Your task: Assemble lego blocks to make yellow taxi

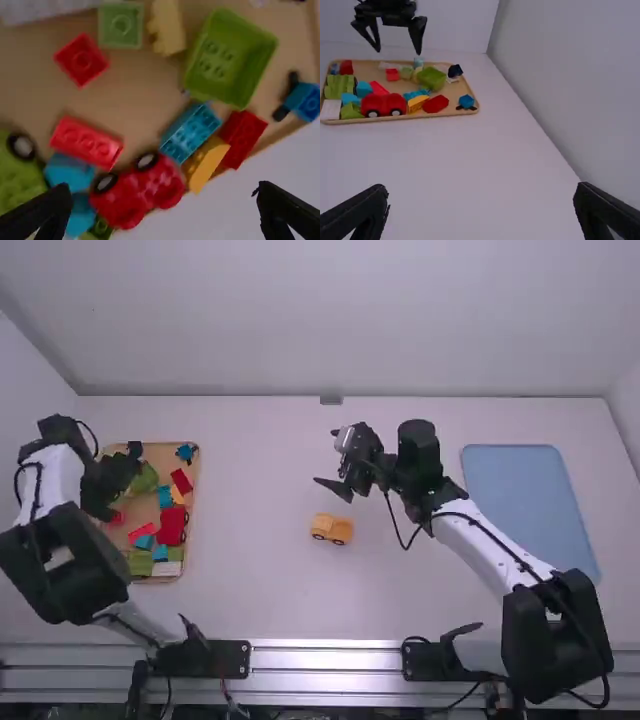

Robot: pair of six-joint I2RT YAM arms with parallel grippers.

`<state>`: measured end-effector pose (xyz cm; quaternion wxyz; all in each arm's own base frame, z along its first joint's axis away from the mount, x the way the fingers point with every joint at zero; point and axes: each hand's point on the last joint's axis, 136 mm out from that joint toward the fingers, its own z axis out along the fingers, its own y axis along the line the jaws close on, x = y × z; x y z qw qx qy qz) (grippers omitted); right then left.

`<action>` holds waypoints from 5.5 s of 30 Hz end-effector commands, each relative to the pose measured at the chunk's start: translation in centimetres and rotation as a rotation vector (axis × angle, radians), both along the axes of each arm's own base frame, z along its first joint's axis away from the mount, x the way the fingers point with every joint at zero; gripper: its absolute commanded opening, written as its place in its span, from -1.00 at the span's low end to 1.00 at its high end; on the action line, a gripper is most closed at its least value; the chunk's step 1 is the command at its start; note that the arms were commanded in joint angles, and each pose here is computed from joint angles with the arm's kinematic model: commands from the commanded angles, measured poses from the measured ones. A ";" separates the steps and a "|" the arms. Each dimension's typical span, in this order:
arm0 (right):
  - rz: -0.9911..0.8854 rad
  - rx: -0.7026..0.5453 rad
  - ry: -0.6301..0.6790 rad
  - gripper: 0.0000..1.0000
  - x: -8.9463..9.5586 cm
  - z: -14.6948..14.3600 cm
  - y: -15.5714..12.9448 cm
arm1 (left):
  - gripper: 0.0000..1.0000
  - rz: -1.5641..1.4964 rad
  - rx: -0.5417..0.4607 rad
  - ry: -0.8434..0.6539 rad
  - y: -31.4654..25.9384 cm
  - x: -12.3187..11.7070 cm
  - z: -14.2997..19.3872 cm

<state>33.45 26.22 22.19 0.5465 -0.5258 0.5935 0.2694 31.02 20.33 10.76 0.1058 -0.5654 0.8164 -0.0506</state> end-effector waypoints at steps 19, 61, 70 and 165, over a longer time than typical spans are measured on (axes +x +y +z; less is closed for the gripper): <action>0.217 0.028 0.061 0.98 0.9 2.8 4.5 | 0.95 0.120 0.202 0.041 2.0 -3.4 9.7; 0.175 -0.025 0.093 0.98 2.3 0.7 5.2 | 0.13 0.169 0.080 0.228 7.7 6.4 -6.3; 0.168 -0.030 0.103 0.98 2.4 0.5 4.8 | 0.11 0.196 0.059 0.258 6.6 5.7 -8.7; 0.155 -0.061 0.094 0.98 2.5 -0.1 4.6 | -0.21 0.068 0.005 0.323 5.1 4.6 -6.5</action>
